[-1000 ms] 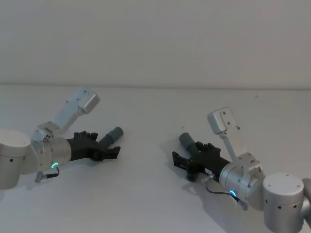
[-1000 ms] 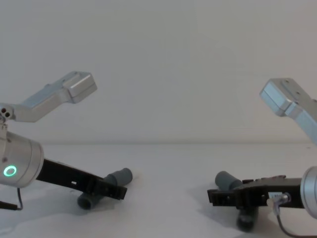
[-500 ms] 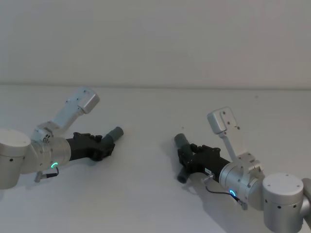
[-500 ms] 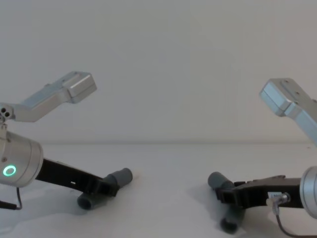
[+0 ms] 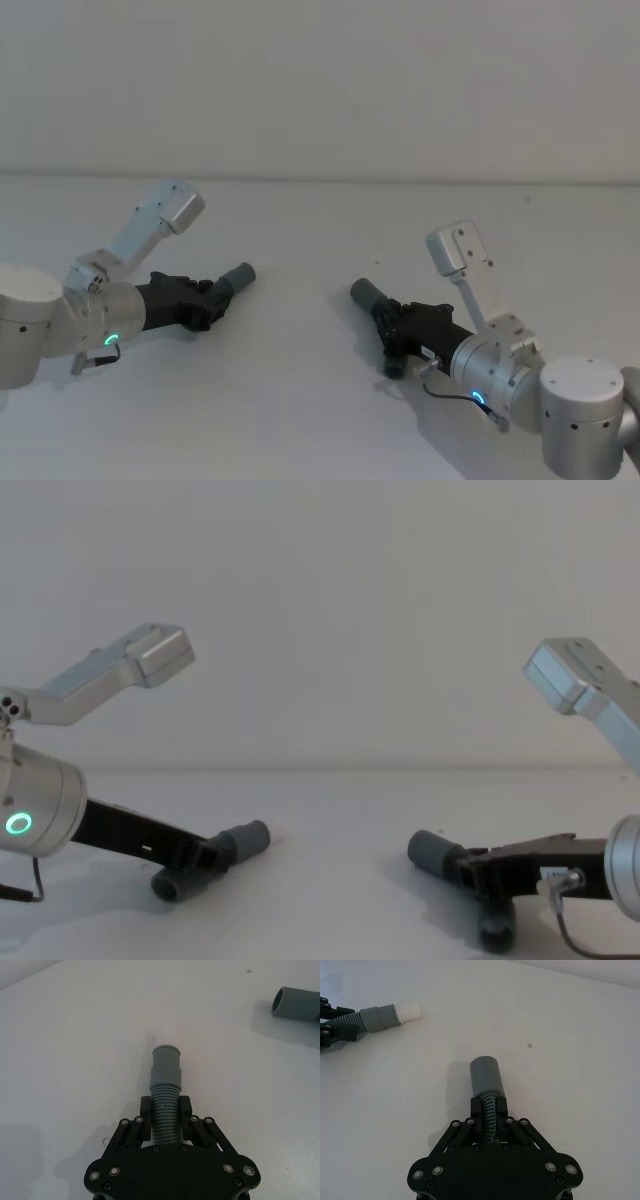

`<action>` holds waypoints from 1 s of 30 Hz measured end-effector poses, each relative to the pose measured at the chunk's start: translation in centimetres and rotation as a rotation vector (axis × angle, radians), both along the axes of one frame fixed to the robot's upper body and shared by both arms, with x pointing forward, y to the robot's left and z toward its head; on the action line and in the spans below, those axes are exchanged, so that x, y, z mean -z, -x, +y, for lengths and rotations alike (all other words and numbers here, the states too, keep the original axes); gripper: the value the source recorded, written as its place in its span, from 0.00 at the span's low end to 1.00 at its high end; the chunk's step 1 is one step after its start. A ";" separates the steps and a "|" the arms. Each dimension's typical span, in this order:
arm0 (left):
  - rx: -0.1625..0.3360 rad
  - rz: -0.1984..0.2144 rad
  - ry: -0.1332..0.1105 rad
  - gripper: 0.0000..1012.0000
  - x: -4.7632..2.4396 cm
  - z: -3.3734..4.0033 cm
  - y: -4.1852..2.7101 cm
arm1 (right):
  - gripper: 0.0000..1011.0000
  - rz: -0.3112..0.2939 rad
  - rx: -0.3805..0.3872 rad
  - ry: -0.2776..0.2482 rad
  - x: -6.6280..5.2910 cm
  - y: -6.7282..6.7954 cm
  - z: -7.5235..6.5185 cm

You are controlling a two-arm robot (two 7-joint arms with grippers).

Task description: Use both hands to pick up one end of the pipe from the table, align the ends, and insert them.

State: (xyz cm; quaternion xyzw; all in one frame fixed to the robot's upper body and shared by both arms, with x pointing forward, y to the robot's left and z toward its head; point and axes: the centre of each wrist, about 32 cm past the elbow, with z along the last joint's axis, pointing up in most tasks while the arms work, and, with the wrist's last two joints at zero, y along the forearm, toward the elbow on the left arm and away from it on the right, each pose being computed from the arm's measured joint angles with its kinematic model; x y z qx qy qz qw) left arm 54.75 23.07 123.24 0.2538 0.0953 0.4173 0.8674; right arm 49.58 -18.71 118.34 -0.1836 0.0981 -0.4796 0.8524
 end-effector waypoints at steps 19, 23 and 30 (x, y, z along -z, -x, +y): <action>0.016 -0.019 0.003 0.31 -0.26 0.12 -0.27 | 0.13 -0.021 -0.009 0.003 0.0 -0.1 -0.1; 0.038 -0.045 0.003 0.31 -0.50 0.24 -0.52 | 0.13 -0.056 -0.022 0.003 -0.1 -0.2 -0.4; 0.100 -0.118 0.000 0.31 -1.13 0.59 -1.09 | 0.13 -0.133 -0.051 0.002 -0.4 -0.4 -1.2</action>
